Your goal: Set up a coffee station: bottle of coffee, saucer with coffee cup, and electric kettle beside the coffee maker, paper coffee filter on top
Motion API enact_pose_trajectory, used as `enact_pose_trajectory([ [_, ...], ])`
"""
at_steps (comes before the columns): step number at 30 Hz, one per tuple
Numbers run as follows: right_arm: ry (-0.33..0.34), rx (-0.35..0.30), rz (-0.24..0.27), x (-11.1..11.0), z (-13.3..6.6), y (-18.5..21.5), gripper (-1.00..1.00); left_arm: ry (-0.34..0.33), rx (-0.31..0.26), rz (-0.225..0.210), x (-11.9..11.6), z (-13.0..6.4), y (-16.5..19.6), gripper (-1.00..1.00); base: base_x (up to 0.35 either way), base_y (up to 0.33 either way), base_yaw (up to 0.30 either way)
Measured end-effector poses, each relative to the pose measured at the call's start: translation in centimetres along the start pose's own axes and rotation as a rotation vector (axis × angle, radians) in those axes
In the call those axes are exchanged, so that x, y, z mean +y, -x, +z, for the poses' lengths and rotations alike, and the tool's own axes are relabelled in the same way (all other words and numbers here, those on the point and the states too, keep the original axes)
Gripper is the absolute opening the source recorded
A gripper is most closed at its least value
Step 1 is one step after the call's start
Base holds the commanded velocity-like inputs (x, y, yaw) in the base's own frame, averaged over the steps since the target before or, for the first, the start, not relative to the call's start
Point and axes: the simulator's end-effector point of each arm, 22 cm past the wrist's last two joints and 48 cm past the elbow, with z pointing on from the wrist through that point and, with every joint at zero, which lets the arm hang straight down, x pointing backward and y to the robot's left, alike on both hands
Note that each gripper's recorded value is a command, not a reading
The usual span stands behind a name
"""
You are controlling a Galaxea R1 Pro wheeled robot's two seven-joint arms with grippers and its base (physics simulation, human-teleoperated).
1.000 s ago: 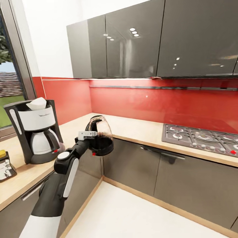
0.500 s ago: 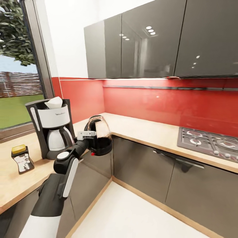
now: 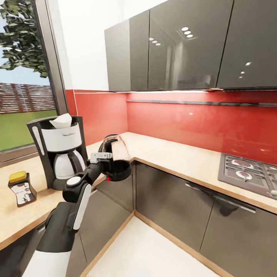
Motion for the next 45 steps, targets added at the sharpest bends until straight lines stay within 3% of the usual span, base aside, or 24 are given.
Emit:
enact_pose_trajectory([
  [18,0.003,0.001,-0.001,0.16,0.03,0.00,1.00,-0.004,0.007,0.001,-0.18,0.11,-0.32,-1.00,0.113,-0.138,0.197],
  [33,0.004,0.001,-0.001,0.22,0.05,-0.02,1.00,-0.011,0.018,-0.003,-0.66,0.31,-0.81,-1.00,-0.164,-0.204,0.145],
  [45,0.006,0.001,-0.002,0.27,0.02,-0.03,1.00,-0.010,0.018,-0.002,-0.66,0.27,-0.77,-1.00,0.038,-0.151,0.192],
])
